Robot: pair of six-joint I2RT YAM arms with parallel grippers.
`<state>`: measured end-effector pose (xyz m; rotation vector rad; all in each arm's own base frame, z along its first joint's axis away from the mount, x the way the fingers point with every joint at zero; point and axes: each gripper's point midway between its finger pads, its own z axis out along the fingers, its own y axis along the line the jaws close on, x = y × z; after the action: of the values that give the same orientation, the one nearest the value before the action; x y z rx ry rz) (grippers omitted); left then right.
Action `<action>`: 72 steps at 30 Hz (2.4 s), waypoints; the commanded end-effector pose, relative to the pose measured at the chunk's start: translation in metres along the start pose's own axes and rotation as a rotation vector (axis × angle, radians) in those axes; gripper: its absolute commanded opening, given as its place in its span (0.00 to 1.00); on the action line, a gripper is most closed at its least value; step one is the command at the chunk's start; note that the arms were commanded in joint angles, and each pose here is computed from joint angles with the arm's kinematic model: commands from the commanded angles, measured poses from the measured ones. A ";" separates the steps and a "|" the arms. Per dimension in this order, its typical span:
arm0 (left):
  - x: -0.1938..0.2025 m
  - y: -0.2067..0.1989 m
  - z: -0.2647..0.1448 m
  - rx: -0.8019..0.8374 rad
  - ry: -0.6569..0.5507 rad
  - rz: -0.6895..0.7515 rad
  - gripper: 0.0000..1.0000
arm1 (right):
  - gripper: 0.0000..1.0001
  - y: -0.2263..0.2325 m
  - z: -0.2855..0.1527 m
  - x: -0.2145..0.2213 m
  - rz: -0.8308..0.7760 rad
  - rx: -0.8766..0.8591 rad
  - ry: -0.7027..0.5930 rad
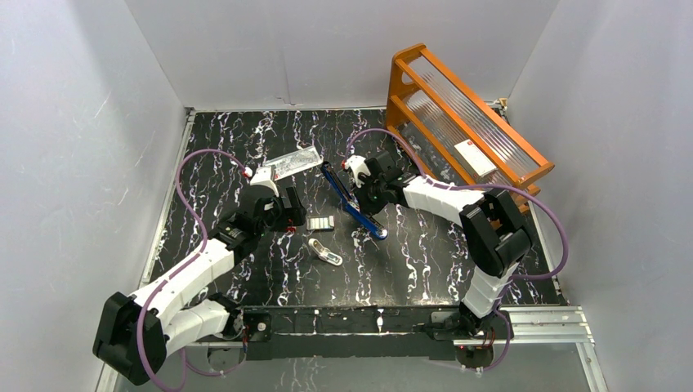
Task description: Load the staples into the stapler
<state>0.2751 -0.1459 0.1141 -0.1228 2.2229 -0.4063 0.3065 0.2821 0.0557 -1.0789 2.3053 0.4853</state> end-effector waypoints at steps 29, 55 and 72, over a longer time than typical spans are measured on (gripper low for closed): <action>-0.007 -0.002 0.001 0.006 -0.021 0.005 0.88 | 0.10 0.005 -0.021 -0.035 -0.005 -0.030 -0.109; -0.005 -0.001 0.001 0.002 -0.016 0.005 0.88 | 0.09 0.003 -0.013 -0.025 0.022 -0.021 -0.079; -0.004 -0.001 0.002 0.004 -0.014 0.005 0.88 | 0.09 0.000 -0.006 -0.016 0.026 -0.012 -0.049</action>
<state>0.2751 -0.1458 0.1103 -0.1177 2.2347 -0.3975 0.3036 0.2851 0.0604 -1.0507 2.3148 0.5335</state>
